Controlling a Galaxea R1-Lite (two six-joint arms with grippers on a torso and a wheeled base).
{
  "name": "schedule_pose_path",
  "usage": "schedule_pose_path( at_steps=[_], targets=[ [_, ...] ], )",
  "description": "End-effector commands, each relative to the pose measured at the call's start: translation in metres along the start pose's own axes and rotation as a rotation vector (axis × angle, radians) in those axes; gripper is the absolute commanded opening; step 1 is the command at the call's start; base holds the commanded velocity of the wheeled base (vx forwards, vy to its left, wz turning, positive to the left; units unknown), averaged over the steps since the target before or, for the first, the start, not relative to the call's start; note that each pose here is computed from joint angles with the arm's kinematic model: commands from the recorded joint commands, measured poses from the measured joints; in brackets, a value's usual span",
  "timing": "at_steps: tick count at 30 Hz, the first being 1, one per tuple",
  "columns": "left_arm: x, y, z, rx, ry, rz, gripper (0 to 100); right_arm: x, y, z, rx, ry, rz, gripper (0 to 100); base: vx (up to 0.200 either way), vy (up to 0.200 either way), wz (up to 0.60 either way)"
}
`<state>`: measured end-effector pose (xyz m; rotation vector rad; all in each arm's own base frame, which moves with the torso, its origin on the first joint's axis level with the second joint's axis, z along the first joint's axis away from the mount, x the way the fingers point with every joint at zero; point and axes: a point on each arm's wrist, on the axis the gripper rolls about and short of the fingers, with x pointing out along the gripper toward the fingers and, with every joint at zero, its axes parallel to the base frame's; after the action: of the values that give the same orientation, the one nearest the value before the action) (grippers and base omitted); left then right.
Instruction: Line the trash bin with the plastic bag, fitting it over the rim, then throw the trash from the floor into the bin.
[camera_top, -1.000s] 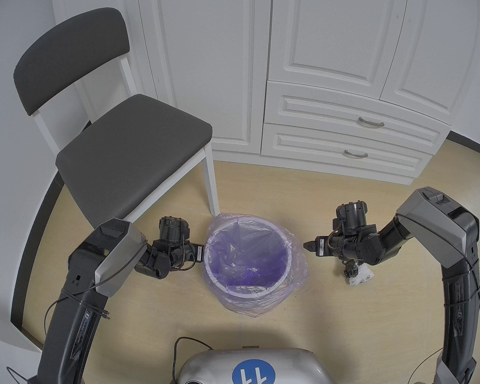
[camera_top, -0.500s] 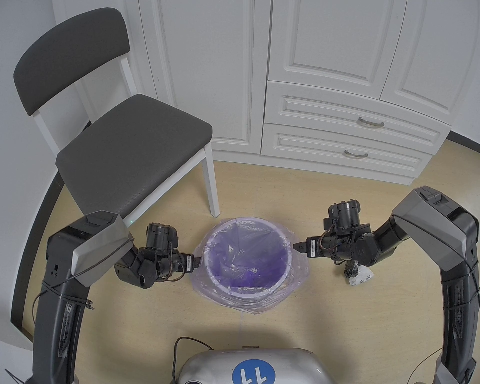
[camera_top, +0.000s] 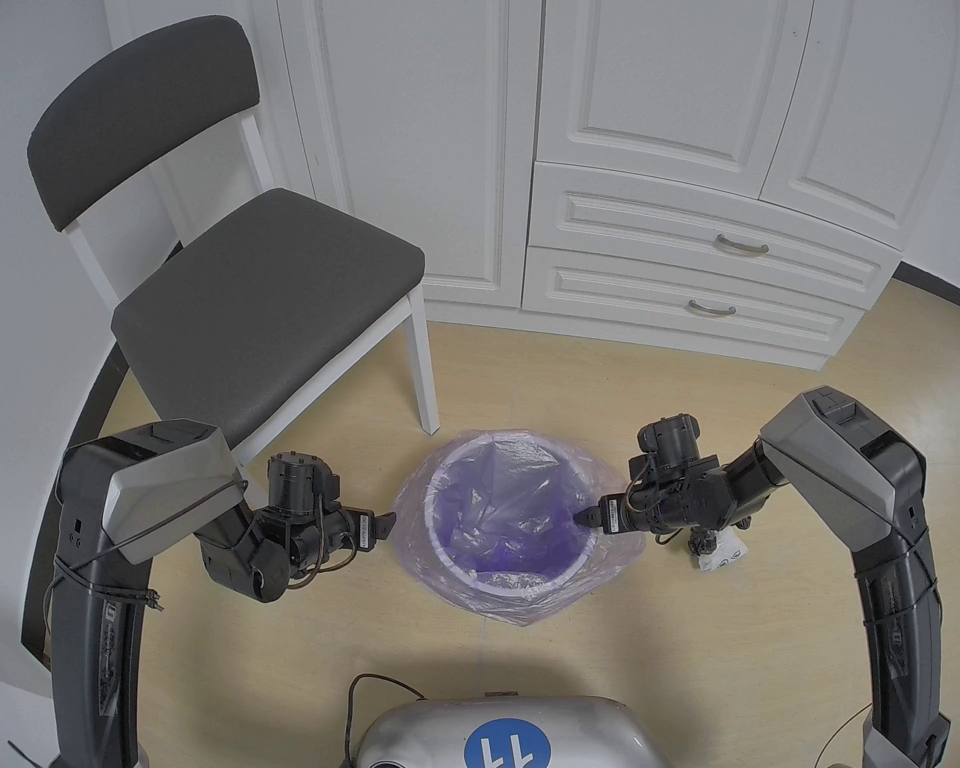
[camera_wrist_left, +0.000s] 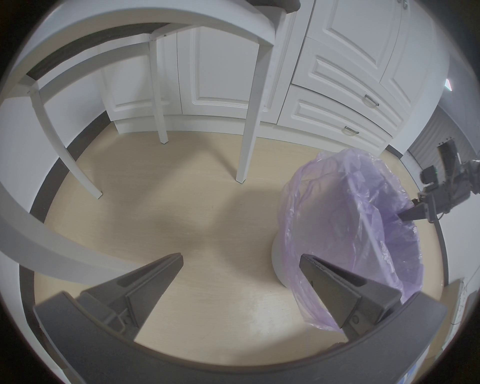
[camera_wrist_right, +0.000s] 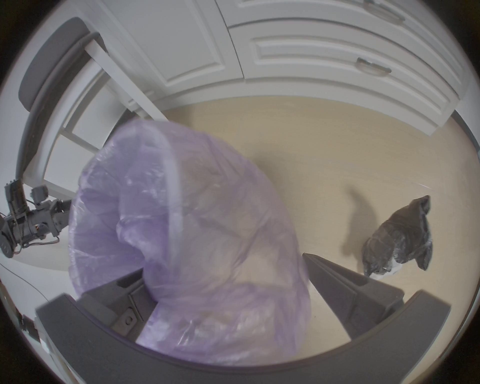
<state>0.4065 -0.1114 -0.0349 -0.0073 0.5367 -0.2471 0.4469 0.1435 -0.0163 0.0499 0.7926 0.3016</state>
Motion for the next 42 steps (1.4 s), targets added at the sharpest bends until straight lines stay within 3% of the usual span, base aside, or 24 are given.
schedule_pose_path(
  at_steps=[1,5,12,27,37,42],
  targets=[
    [-0.014,0.002,-0.004,-0.001,-0.027,0.011,100,0.049,-0.015,-0.004,-0.013,0.071,-0.022,100,0.0,0.0,0.0],
    [-0.021,0.004,-0.008,-0.002,-0.037,0.018,100,0.05,-0.012,0.0,-0.004,0.109,-0.008,100,0.0,0.0,0.0],
    [-0.025,0.01,-0.009,-0.009,-0.07,0.029,100,0.025,-0.005,0.016,0.054,0.092,0.079,100,0.0,0.0,0.0],
    [-0.033,0.014,-0.007,-0.013,-0.094,0.038,100,-0.055,0.026,0.052,0.008,0.01,0.163,100,0.0,0.0,0.0],
    [-0.055,0.01,0.0,0.048,-0.097,0.037,100,-0.06,-0.008,0.058,0.045,-0.011,0.145,100,0.0,0.0,0.0],
    [-0.064,0.011,0.005,0.05,-0.108,0.041,100,-0.038,-0.029,0.043,0.015,0.034,0.151,100,0.0,0.0,0.0]
  ],
)
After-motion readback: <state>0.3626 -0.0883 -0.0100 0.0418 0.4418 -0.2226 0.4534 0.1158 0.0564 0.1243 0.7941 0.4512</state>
